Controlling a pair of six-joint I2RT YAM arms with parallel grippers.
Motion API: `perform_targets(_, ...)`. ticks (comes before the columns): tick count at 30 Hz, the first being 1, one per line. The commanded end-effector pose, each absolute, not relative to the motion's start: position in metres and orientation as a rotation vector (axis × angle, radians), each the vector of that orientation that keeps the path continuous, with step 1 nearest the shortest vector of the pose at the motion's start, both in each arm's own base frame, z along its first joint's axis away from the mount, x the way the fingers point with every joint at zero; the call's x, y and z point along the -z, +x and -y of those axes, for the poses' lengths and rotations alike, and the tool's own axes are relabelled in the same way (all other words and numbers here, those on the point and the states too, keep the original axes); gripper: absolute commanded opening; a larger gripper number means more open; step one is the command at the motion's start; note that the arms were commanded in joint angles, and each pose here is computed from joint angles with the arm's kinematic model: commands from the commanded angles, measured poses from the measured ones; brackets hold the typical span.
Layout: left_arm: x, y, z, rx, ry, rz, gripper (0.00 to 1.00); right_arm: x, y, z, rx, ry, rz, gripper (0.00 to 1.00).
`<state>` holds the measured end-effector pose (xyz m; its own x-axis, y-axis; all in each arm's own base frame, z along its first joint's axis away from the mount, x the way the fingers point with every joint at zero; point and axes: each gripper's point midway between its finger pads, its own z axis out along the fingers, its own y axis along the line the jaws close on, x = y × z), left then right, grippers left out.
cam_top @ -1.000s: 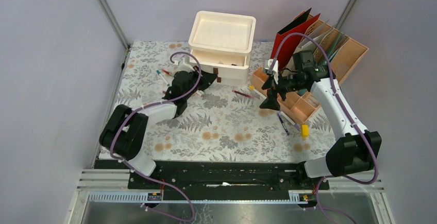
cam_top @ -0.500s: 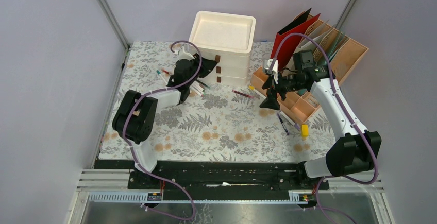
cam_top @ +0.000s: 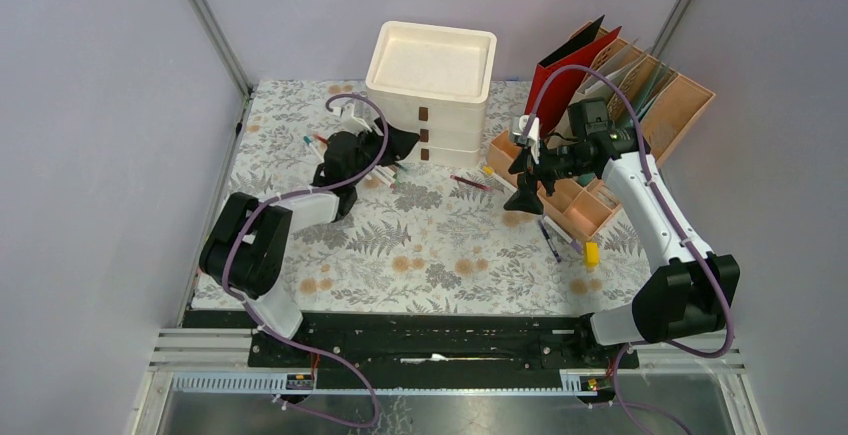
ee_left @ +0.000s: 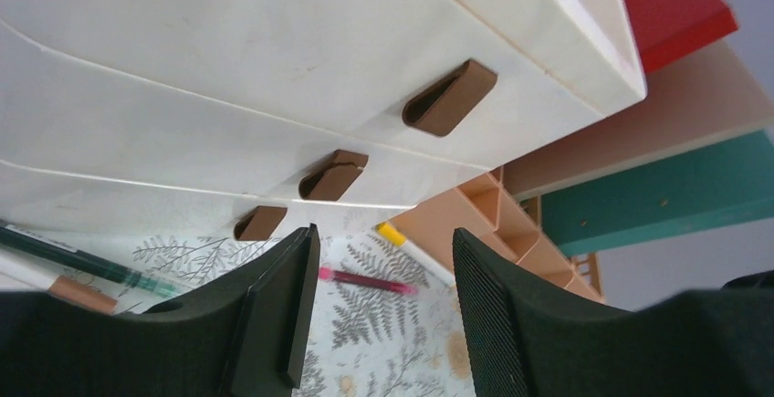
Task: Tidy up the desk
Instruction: Close the drawer in the storage box.
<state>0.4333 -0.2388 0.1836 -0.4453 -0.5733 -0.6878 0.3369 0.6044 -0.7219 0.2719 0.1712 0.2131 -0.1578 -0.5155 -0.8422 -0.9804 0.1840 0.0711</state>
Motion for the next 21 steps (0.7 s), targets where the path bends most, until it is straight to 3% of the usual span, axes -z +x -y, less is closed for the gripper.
perform_targets(1,-0.199,0.436,0.241,0.989,-0.021,-1.697,0.61,-0.220,0.269,-0.174,-0.860,-1.413,-1.743,1.00)
perform_targets(11,-0.184,0.468,0.246,0.867,-0.006,-1.665,0.64,-0.219,0.269,-0.175,-0.867,-1.413,-1.745,1.00)
perform_targets(21,-0.178,0.493,0.261,0.808,-0.004,-1.633,0.60,-0.217,0.269,-0.174,-0.867,-1.414,-1.749,1.00)
